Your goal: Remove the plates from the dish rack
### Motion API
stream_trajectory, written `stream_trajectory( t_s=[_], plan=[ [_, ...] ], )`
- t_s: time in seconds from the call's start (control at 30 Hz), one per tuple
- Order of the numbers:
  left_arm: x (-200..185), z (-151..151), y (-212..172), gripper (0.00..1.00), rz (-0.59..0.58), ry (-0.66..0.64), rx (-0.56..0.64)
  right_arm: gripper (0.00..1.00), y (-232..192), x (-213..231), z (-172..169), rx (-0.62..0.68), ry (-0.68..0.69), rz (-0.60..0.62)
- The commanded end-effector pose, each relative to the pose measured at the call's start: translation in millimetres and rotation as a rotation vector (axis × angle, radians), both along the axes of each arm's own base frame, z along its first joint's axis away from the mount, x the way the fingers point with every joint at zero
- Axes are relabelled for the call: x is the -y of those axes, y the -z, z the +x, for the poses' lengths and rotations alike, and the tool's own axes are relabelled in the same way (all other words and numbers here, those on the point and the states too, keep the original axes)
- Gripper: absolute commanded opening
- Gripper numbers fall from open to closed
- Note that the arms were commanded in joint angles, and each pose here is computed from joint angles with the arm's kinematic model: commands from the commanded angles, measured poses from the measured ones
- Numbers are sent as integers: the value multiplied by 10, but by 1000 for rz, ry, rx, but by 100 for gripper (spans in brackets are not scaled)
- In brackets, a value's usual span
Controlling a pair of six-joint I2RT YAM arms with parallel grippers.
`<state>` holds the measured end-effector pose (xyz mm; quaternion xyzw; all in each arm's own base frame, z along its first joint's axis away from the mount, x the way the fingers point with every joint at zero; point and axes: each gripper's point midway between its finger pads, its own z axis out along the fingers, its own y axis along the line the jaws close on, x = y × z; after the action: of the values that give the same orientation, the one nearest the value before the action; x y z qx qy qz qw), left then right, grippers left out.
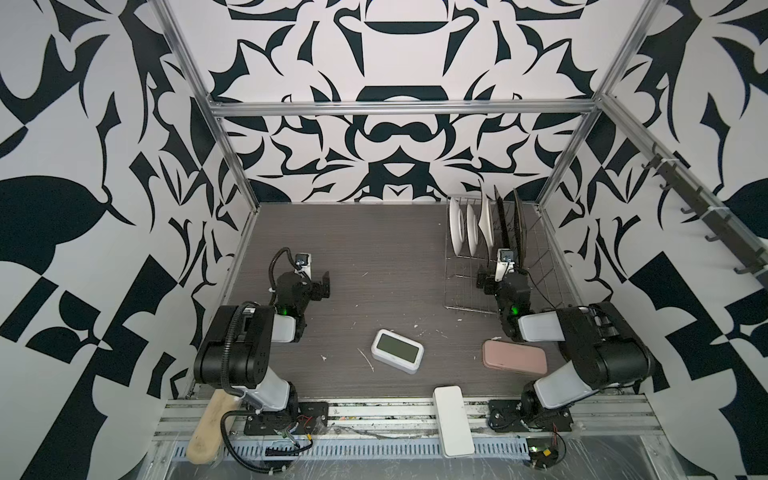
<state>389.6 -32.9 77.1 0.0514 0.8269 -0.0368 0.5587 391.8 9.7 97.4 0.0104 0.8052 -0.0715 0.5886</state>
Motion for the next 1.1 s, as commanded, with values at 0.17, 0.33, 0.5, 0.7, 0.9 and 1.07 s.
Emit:
stream_trajectory(
  t_s=[0.17, 0.33, 0.5, 0.7, 0.9, 1.07],
  plan=[
    [16, 28, -99, 99, -3, 12, 29, 100, 153, 63, -73, -51, 22, -7],
    [11, 29, -99, 99, -3, 11, 29, 100, 151, 58, -69, -52, 19, -6],
    [11, 29, -99, 99, -3, 11, 29, 99, 156, 57, -71, -53, 19, -6],
    [12, 27, -97, 99, -3, 11, 28, 99, 152, 56, -69, -52, 18, -6],
    [-4, 42, -93, 99, 2, 4, 24, 100, 155, 58, -70, -53, 18, -6],
    [-18, 43, -94, 99, -3, -3, 23, 99, 149, 60, -70, -51, 19, -6]
  ],
)
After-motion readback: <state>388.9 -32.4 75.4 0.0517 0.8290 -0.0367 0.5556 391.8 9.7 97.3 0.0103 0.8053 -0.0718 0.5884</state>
